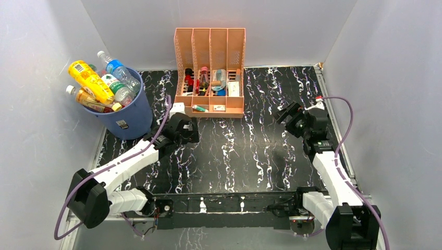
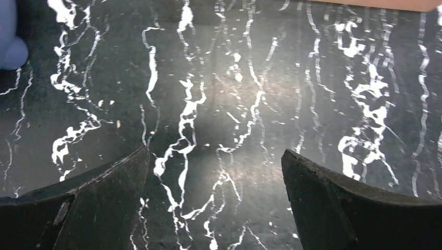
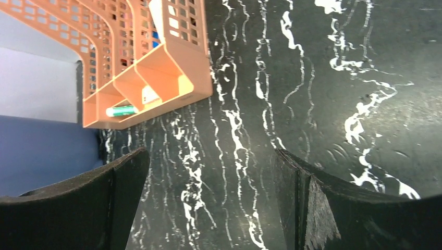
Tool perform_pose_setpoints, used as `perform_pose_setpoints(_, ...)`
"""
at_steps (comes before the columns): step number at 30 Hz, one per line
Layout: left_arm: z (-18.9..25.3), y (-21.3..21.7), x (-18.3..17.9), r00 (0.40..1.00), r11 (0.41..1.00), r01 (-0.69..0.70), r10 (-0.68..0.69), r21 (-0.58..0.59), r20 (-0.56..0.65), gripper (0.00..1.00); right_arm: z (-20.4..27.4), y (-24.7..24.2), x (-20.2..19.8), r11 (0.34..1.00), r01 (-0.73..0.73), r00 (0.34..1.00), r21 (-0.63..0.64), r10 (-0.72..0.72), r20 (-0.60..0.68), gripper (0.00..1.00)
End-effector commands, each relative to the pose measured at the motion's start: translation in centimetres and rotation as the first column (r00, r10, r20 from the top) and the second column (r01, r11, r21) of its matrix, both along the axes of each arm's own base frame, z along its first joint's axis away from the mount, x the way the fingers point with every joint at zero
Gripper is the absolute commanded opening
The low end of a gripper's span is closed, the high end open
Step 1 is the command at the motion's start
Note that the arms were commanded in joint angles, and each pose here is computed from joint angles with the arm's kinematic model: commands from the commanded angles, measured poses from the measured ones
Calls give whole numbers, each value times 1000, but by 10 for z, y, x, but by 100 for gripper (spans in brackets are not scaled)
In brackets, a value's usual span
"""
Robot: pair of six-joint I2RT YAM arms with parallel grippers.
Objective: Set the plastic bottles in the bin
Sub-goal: Reset both arms
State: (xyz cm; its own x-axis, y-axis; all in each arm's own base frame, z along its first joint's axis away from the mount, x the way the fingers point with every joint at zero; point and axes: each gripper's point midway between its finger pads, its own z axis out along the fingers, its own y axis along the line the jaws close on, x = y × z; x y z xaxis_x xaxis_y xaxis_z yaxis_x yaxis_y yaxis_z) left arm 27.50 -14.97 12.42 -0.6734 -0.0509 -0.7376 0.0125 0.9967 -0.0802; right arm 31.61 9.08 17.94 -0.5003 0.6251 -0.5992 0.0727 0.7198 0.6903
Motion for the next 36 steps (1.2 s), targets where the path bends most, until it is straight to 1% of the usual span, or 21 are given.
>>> perform_pose_setpoints(1, 9, 19, 14, 992, 997, -81, 81, -7, 97, 98, 10, -17, 6, 995, 68, 989, -71, -58, 138, 98)
perform_pose_setpoints(6, 10, 43, 26, 979, 988, -152, 149, 13, 138, 98, 0, -23, 5, 991, 104, 983, -80, -90, 157, 98)
perform_pose_setpoints(10, 1, 75, 27, 952, 955, -274, 253, 110, 171, 98, -6, -19, 8, 994, 82, 987, -75, -71, 141, 98)
perform_pose_setpoints(12, -1, 86, 25, 940, 942, -309, 281, 132, 192, 98, -7, -15, 10, 996, 59, 992, -72, -51, 114, 98)
perform_pose_setpoints(14, -1, 94, 25, 936, 941, -318, 294, 112, 194, 98, -11, -18, 15, 994, 77, 992, -81, -68, 102, 98)
perform_pose_setpoints(16, -5, 98, 26, 944, 953, -298, 284, 62, 166, 98, -18, -25, 19, 989, 111, 991, -97, -103, 84, 98)
perform_pose_setpoints(17, -6, 102, 29, 944, 955, -296, 288, 30, 164, 98, -28, -37, 20, 918, 3, 989, -398, 56, 137, 98)
perform_pose_setpoints(18, -8, 105, 31, 944, 957, -291, 286, 3, 162, 98, -28, -34, 21, 946, 29, 993, -322, 11, 119, 98)
perform_pose_setpoints(19, -10, 109, 33, 943, 956, -292, 290, -14, 162, 98, -31, -33, 22, 950, 30, 994, -312, 5, 109, 98)
perform_pose_setpoints(20, -12, 113, 35, 940, 954, -301, 298, -13, 166, 98, -32, -33, 22, 950, 29, 994, -310, 6, 109, 98)
perform_pose_setpoints(24, -20, 130, 40, 929, 939, -337, 318, 75, 189, 98, -32, -32, 23, 950, 35, 991, -309, 7, 135, 98)
perform_pose_setpoints(26, -21, 133, 44, 929, 940, -328, 302, 94, 214, 98, -29, -33, 24, 950, 46, 987, -308, 4, 160, 98)
perform_pose_setpoints(30, -18, 135, 49, 926, 947, -305, 270, 101, 264, 98, -27, -36, 27, 952, 73, 985, -298, -22, 170, 98)
perform_pose_setpoints(34, -20, 130, 48, 936, 957, -273, 241, 95, 257, 98, -29, -43, 27, 946, 112, 985, -305, -66, 158, 98)
perform_pose_setpoints(36, -20, 126, 45, 942, 965, -250, 222, 84, 252, 98, -29, -44, 27, 942, 111, 985, -316, -63, 158, 98)
